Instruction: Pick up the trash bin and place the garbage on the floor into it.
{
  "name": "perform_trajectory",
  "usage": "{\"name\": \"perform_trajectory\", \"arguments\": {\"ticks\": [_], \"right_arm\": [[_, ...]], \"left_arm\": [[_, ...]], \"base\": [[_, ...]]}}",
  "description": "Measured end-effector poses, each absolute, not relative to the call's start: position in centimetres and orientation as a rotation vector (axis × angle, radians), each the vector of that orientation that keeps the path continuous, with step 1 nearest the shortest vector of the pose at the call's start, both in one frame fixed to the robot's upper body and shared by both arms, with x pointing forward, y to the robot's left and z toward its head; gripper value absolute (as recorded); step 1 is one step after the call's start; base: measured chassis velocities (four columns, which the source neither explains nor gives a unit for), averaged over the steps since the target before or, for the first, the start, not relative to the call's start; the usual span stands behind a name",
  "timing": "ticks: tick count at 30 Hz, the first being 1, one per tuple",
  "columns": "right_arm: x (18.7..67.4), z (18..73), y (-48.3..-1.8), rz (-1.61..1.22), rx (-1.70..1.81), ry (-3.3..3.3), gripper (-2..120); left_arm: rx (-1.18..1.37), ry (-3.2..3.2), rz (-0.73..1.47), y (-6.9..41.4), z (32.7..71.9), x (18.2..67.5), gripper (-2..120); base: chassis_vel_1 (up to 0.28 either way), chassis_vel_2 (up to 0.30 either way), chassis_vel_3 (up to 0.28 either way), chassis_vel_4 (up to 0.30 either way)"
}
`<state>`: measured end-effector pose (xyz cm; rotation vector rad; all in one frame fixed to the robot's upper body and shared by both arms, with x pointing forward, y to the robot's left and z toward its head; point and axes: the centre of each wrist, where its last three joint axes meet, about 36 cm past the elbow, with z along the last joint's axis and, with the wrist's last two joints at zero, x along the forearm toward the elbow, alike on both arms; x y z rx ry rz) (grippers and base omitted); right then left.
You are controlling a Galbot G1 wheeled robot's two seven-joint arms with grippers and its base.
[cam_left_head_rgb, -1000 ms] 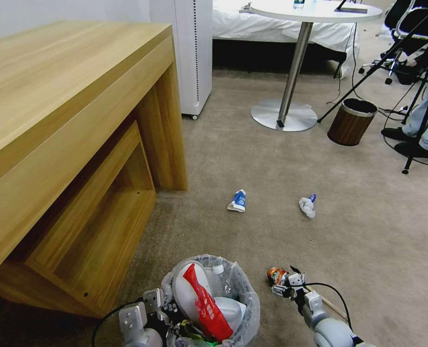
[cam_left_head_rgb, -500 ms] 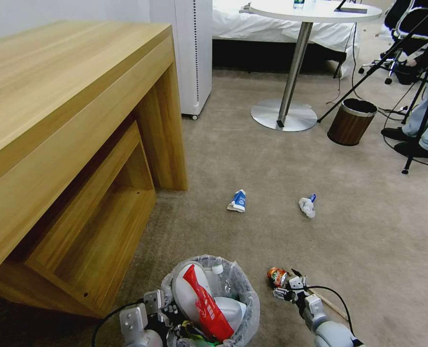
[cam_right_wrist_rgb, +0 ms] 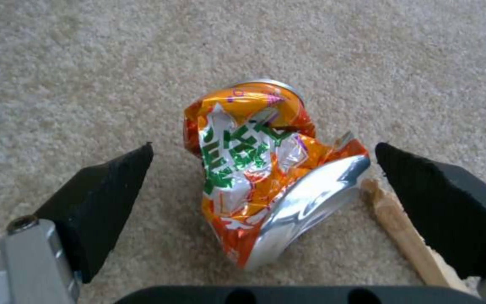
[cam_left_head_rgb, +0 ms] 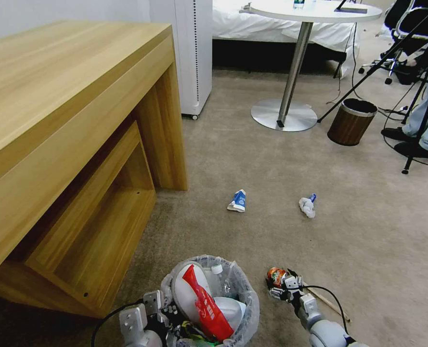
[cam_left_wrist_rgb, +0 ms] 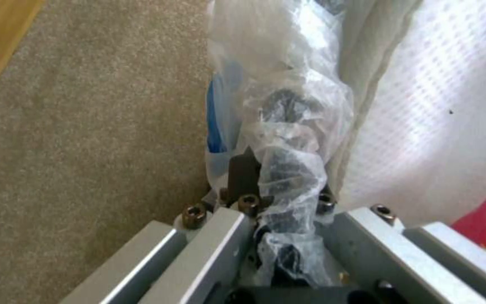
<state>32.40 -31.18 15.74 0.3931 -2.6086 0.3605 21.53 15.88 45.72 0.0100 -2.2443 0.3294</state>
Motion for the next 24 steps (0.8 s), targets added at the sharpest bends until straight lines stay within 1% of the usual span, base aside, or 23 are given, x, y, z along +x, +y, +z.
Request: {"name": "perform_trajectory", "arguments": {"ticks": [24], "right_arm": [[33.7, 13.3, -30.9, 0.394, 0.412, -2.596, 100]], "left_arm": [[-0.002, -2.243, 0.341, 15.9, 45.7, 21.9, 0]], "base": [[0.0, 0.0, 0.0, 0.0]]}}
